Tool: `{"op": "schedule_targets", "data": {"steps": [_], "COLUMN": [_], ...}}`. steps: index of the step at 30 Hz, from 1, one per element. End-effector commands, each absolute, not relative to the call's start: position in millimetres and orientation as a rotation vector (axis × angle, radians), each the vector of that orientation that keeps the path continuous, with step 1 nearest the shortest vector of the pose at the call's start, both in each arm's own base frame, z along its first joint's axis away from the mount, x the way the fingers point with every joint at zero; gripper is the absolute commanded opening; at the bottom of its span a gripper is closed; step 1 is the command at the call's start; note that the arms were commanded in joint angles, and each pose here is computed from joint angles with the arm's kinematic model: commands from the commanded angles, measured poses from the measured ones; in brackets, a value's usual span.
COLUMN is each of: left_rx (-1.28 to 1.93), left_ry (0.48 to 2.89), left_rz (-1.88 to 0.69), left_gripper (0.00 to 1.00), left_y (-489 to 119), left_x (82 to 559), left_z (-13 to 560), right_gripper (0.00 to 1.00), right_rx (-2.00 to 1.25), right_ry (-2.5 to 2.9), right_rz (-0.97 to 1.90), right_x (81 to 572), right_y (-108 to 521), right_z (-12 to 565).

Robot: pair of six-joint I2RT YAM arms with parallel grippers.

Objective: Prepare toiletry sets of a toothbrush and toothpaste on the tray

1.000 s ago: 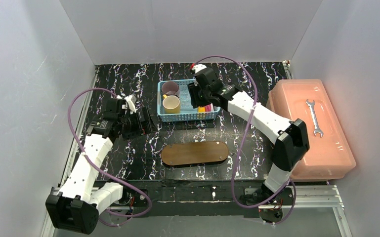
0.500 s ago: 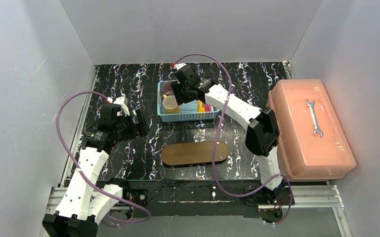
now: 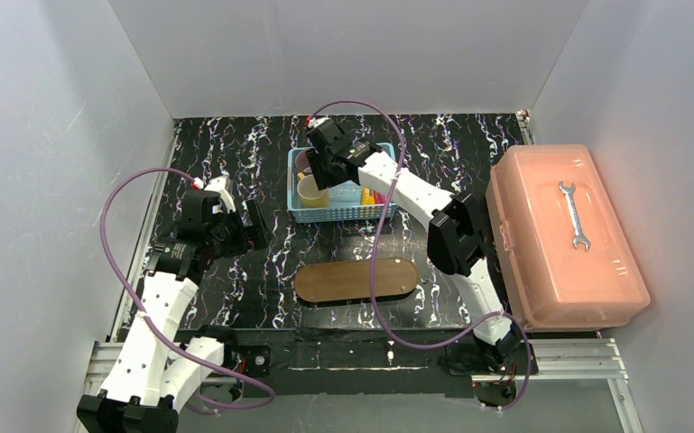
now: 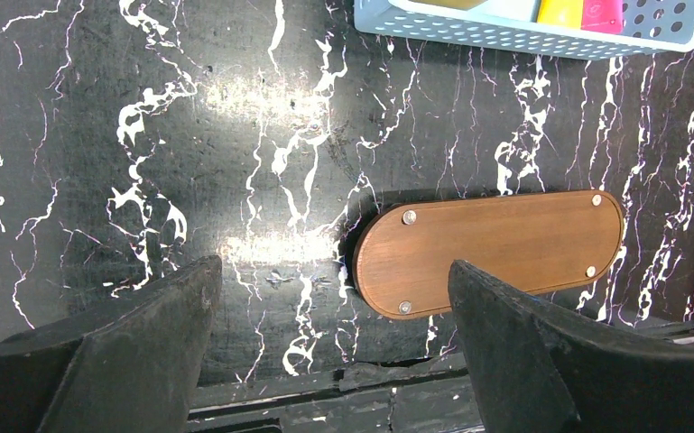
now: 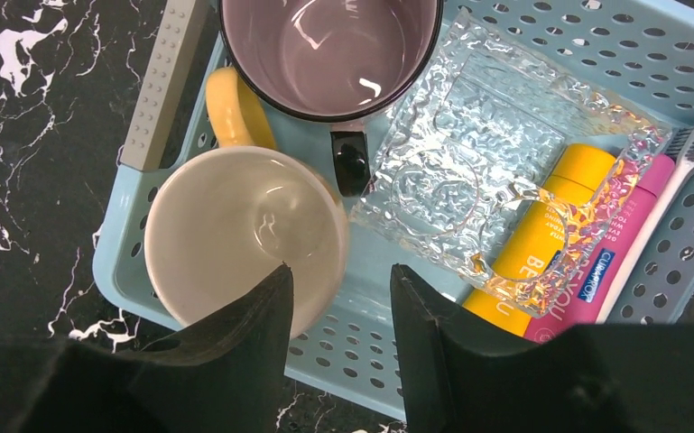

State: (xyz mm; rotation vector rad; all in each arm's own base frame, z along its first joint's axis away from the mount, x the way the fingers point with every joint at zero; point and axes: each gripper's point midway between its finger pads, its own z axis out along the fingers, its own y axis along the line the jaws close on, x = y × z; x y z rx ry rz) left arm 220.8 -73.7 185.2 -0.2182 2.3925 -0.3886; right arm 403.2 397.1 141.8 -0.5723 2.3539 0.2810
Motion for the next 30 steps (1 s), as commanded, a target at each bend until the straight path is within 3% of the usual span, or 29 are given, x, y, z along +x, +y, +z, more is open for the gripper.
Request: {"op": "schedule_targets", "data": {"steps": [1,30], "left_rx": [-0.21,-0.209], "left_ry": [2.395,2.408], "left_rz": [-0.384,-0.385], "left_gripper": [0.95,0.95], "left_y": [-73,-74], "left_x": [215,216], "left_z": [184,181], "right_gripper": [0.5,0.22], "right_rx": [-0.543,-0.607], "right_ry": [2.32,2.386], "right_rz": [0.282,0.228], "right_x": [412,408], "right_y": [404,412], "right_z": [153,113]}}
